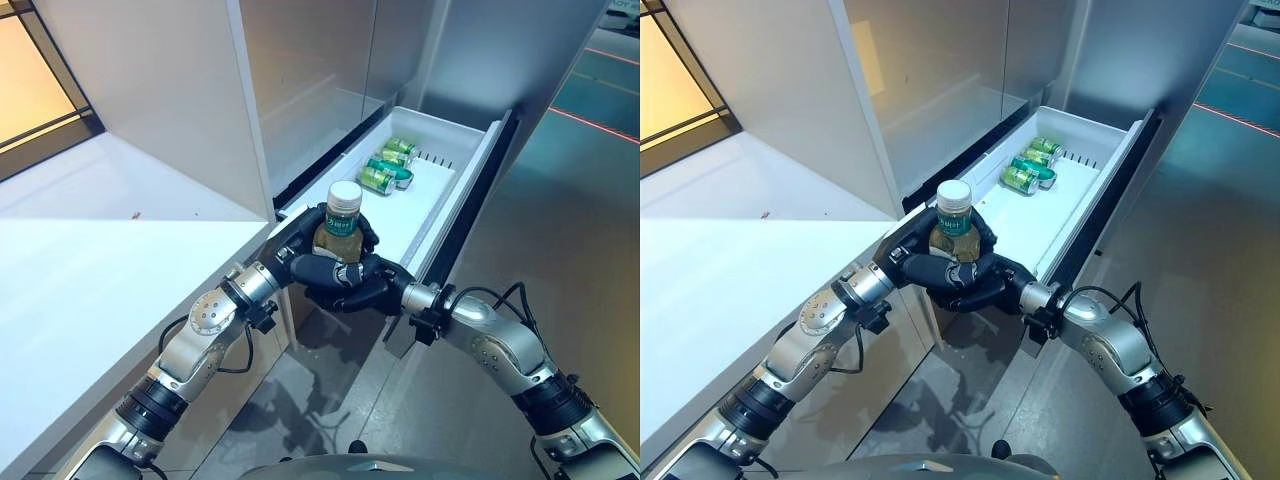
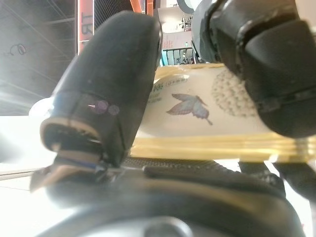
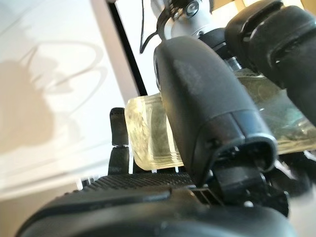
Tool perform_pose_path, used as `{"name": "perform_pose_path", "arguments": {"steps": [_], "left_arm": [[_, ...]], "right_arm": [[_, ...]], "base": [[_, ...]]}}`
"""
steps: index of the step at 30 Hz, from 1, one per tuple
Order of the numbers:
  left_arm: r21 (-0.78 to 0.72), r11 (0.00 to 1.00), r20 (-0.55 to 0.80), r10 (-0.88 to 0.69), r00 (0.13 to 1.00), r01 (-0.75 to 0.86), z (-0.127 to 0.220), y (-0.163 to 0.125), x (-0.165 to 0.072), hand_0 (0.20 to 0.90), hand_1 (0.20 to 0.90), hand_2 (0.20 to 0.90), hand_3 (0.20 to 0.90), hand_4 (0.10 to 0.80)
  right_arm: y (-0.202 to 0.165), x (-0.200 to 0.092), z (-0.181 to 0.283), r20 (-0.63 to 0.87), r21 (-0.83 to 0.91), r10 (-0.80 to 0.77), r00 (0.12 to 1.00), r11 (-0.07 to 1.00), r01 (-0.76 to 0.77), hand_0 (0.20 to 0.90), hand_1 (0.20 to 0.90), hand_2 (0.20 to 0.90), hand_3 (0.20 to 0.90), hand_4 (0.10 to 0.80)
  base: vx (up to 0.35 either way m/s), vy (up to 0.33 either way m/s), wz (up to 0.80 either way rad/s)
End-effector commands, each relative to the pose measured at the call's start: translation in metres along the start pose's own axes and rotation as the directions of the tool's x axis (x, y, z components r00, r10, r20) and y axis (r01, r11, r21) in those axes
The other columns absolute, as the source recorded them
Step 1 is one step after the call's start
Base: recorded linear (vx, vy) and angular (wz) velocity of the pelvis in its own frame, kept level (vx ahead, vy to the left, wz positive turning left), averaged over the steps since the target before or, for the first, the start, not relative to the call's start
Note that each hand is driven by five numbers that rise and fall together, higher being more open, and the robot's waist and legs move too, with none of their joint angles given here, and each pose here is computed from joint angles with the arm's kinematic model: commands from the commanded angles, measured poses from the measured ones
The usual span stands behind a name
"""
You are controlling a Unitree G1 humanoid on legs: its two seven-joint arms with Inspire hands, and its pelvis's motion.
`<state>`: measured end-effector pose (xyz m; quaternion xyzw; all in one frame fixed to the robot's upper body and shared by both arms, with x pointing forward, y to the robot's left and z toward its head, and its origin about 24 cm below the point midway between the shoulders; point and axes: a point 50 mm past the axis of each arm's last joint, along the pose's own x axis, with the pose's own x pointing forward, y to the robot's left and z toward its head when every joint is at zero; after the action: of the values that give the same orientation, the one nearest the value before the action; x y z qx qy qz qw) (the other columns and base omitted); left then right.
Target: Put drinks into fridge and close the fridge
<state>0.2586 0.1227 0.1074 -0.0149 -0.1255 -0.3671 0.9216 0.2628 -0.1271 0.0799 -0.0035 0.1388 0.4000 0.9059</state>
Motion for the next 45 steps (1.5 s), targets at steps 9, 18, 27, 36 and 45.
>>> {"name": "perform_pose_path", "arguments": {"steps": [9, 18, 27, 36, 45], "left_arm": [[0.113, 0.991, 0.259, 0.046, 0.965, -0.078, 0.035, 0.005, 0.031, 0.9, 0.9, 0.9, 0.9, 0.8], [-0.108, 0.99, -0.082, 0.087, 0.993, -0.096, -0.034, 0.0, -0.005, 0.9, 0.9, 0.9, 0.9, 0.8], [-0.224, 0.974, -0.473, -0.075, 0.878, -0.037, -0.101, -0.023, -0.06, 0.9, 0.9, 0.9, 0.9, 0.8], [-0.156, 0.975, -0.645, 0.019, 0.764, -0.156, -0.138, -0.007, -0.1, 0.9, 0.9, 0.9, 0.9, 0.8], [-0.033, 0.944, -0.713, 0.209, 0.67, -0.329, -0.151, 0.015, -0.13, 0.9, 0.9, 0.9, 0.9, 0.8]], "right_arm": [[-0.053, -0.022, 0.152, 0.559, 0.022, -0.388, 0.733, 0.89, 0.455, 0.3, 0.3, 0.3, 0.2, 0.1], [-0.148, -0.084, 0.164, 0.448, 0.246, -0.752, 0.484, 0.624, 0.742, 0.3, 0.3, 0.3, 0.2, 0.1], [-0.195, -0.128, 0.158, 0.346, 0.131, -0.886, 0.308, 0.37, 0.92, 0.3, 0.3, 0.3, 0.2, 0.1], [-0.213, -0.152, 0.163, 0.238, -0.05, -0.954, 0.182, 0.175, 0.983, 0.3, 0.3, 0.3, 0.2, 0.1], [-0.22, -0.169, 0.14, 0.074, -0.371, -0.991, 0.111, 0.076, 0.926, 0.3, 0.3, 0.3, 0.2, 0.1]], "base": [[0.0, 0.0, 0.0], [0.051, -0.023, 0.11], [-0.024, -0.022, 0.26], [-0.103, -0.017, 0.22], [-0.033, 0.0, 0.12]]}}
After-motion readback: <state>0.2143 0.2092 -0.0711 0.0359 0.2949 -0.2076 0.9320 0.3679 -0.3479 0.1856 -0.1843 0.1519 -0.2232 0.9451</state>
